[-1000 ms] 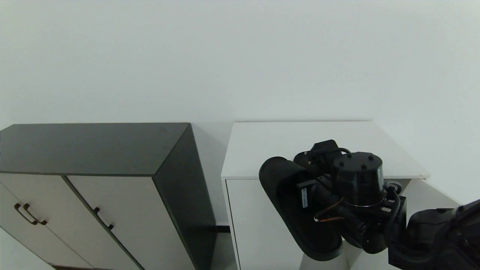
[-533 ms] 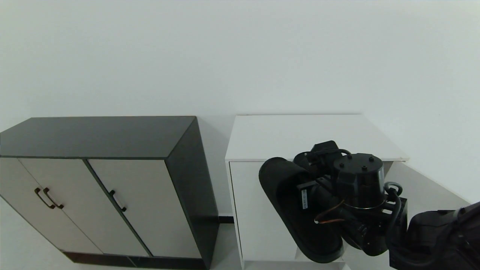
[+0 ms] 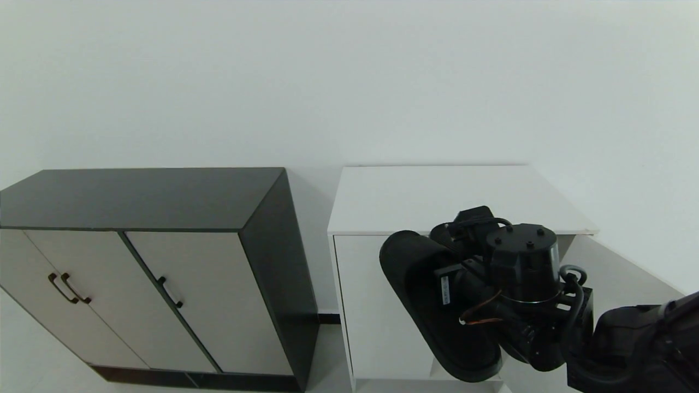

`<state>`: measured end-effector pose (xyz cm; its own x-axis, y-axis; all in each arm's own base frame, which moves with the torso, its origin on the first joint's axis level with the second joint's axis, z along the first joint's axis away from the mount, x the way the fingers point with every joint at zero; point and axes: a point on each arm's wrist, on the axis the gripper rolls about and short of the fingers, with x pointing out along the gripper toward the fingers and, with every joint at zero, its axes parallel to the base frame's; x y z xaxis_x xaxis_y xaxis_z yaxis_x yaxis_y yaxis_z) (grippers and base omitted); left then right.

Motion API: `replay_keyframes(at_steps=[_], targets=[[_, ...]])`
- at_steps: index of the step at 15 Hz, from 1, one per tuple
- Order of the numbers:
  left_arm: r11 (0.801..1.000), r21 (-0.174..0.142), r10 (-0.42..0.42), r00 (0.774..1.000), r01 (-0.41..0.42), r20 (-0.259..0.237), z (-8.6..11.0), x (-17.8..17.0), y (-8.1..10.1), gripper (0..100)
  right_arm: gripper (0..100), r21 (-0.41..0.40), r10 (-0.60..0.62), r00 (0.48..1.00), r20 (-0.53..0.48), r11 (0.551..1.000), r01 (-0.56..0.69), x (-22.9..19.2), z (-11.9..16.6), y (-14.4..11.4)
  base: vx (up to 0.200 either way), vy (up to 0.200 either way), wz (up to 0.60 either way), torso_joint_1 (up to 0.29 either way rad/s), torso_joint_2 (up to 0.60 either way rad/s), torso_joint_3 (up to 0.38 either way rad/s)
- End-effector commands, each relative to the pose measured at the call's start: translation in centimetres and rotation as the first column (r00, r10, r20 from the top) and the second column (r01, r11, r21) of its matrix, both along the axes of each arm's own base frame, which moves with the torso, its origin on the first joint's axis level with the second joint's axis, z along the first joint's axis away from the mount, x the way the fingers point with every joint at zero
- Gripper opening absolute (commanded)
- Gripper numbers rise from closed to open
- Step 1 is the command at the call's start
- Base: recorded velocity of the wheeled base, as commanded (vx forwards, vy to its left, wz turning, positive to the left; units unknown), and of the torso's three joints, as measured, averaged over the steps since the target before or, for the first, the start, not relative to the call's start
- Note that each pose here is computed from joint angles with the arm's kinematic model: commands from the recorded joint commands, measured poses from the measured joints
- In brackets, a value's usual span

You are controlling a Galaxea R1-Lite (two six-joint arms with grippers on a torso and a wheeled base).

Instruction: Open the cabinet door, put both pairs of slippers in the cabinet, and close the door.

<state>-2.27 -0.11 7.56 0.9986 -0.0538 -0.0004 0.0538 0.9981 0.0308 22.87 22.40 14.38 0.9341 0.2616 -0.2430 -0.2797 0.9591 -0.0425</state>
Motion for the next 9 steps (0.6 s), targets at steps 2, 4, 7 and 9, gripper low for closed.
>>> replay_keyframes(at_steps=[2,4,7,9], targets=[[1.000,0.000,0.000,1.000,0.000,-0.001,0.01,0.01,0.00,0,0,-0.002,0.004,1.000,-0.003,1.000,-0.004,-0.17,-0.07,-0.11,0.000,-0.100,0.00,0.001,0.00,0.001],[1.000,0.000,0.000,1.000,0.000,-0.001,0.01,0.01,0.00,0,0,-0.001,0.004,1.000,0.000,1.000,-0.004,-0.23,0.04,-0.17,0.000,-0.200,0.00,0.000,0.00,0.002],[1.000,0.000,0.000,1.000,0.000,-0.001,0.01,0.01,0.00,0,0,-0.005,0.004,1.000,-0.003,1.000,-0.004,-0.34,-0.05,-0.29,0.000,-0.200,0.00,0.004,0.00,-0.001],[1.000,0.000,0.000,1.000,0.000,-0.001,0.01,0.01,0.00,0,0,-0.003,0.005,1.000,-0.003,1.000,-0.005,-0.48,0.04,-0.43,0.000,-0.200,0.00,0.002,0.00,-0.002]])
